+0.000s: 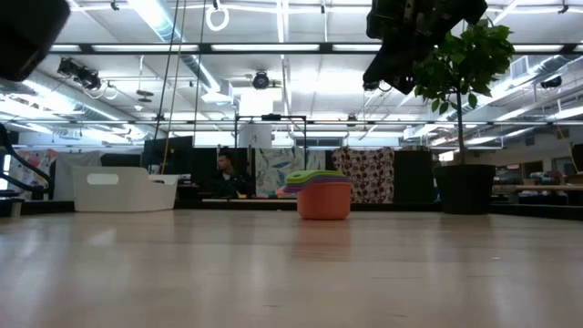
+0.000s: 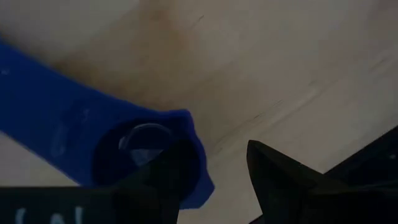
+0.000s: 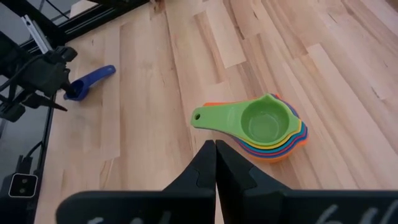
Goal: Nest measuring cups in basket
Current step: Stack the dark blue measuring cup on top of the green measuring cup
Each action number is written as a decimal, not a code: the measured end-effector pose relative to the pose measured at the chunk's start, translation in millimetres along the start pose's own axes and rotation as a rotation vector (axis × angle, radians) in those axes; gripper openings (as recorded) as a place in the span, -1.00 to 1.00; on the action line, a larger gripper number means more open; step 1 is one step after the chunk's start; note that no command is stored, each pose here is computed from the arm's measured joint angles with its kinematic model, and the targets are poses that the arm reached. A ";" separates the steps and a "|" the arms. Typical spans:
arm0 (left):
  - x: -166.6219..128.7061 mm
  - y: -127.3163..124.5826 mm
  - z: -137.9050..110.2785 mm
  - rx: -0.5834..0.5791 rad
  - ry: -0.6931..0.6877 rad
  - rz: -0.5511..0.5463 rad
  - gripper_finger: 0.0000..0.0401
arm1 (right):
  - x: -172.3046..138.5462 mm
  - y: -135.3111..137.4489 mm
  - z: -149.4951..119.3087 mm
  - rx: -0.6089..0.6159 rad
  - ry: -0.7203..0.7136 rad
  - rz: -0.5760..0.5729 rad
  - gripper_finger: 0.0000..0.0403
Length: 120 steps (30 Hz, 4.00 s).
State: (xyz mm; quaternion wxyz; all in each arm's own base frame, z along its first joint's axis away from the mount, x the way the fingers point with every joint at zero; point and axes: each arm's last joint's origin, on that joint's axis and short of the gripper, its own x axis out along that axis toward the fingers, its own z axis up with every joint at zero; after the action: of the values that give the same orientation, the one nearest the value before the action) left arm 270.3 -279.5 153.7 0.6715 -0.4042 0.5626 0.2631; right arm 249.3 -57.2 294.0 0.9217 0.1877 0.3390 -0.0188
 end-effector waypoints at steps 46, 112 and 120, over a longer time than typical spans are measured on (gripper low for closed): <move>-45.9 14.9 87.0 -0.077 -0.028 0.129 -0.93 | -0.1 -0.3 0.4 0.007 -0.005 -0.007 -0.98; -88.7 70.1 370.8 1.496 -0.293 0.004 -0.93 | -54.6 -36.8 14.3 0.024 -0.269 -0.401 -0.98; -63.5 68.6 379.2 1.543 -0.275 0.024 -0.93 | -57.5 -42.9 14.6 0.037 -0.272 -0.404 -0.98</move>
State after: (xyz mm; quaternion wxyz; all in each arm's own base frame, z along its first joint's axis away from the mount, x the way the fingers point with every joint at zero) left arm 406.2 81.7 213.5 0.8233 0.2192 0.5023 -0.1474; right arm 207.2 -107.5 326.2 0.9328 0.1286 0.2420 -0.2340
